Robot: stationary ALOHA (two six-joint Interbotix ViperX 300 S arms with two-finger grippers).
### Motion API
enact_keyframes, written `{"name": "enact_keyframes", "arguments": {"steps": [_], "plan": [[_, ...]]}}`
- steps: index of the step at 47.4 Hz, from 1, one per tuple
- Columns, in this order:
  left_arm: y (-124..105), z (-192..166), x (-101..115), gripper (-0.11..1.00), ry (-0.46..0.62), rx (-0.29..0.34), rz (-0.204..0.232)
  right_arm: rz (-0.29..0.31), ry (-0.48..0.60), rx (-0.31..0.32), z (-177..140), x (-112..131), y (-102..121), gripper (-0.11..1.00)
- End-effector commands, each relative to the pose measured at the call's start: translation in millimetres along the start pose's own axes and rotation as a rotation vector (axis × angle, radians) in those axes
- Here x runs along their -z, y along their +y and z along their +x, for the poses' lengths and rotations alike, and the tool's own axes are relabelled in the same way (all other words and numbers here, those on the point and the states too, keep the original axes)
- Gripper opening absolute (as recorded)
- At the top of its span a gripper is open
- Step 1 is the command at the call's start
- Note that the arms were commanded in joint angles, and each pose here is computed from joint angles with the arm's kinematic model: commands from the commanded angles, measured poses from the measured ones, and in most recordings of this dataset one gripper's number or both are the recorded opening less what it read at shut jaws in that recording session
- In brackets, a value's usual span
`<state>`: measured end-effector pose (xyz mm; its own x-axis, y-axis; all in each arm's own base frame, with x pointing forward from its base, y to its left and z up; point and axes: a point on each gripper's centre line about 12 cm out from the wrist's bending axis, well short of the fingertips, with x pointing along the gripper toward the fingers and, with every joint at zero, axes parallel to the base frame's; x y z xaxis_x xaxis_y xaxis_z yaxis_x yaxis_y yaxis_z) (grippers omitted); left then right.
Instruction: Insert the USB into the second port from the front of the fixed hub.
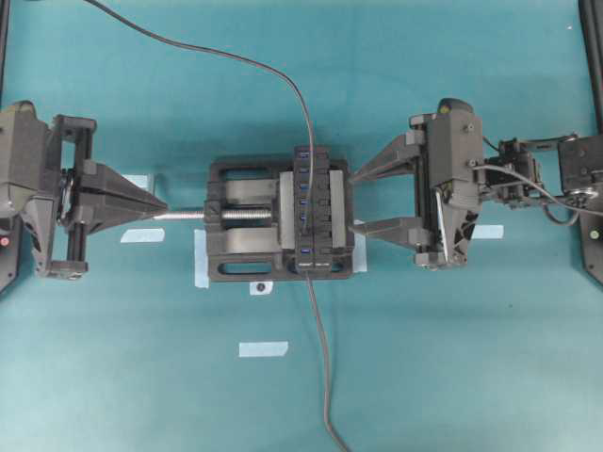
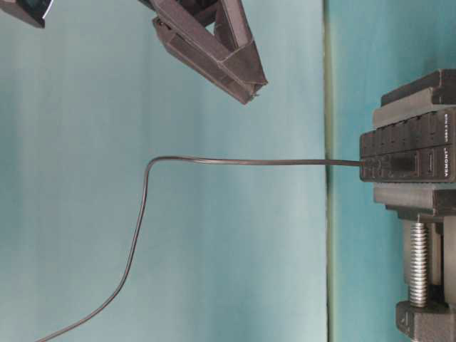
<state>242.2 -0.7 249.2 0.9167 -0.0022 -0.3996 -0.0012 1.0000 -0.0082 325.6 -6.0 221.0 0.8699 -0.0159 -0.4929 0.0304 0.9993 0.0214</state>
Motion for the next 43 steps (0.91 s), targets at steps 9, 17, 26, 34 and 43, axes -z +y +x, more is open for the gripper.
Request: {"name": "enact_keyframes", "arguments": {"steps": [9, 17, 26, 34, 43], "plan": [[-0.1, -0.7, -6.5, 0.0, -0.023, 0.0, -0.002, -0.005, -0.051, -0.001, -4.6, -10.0, 0.3, 0.8], [-0.4, -0.7, -6.5, 0.0, -0.023, 0.002, -0.001, -0.003, -0.051, -0.001, -4.6, -9.5, 0.2, 0.8], [-0.1, -0.7, -7.3, 0.0, -0.026, 0.0, -0.002, -0.003, -0.058, -0.002, -4.7, -8.6, 0.2, 0.8], [-0.1, -0.7, -7.1, 0.0, -0.025, 0.0, -0.002, -0.002, -0.074, -0.002, -5.2, -9.6, 0.3, 0.8], [-0.1, -0.7, -6.5, 0.0, -0.023, 0.0, -0.002, -0.002, -0.08, -0.001, -4.9, -9.7, -0.2, 0.8]]}}
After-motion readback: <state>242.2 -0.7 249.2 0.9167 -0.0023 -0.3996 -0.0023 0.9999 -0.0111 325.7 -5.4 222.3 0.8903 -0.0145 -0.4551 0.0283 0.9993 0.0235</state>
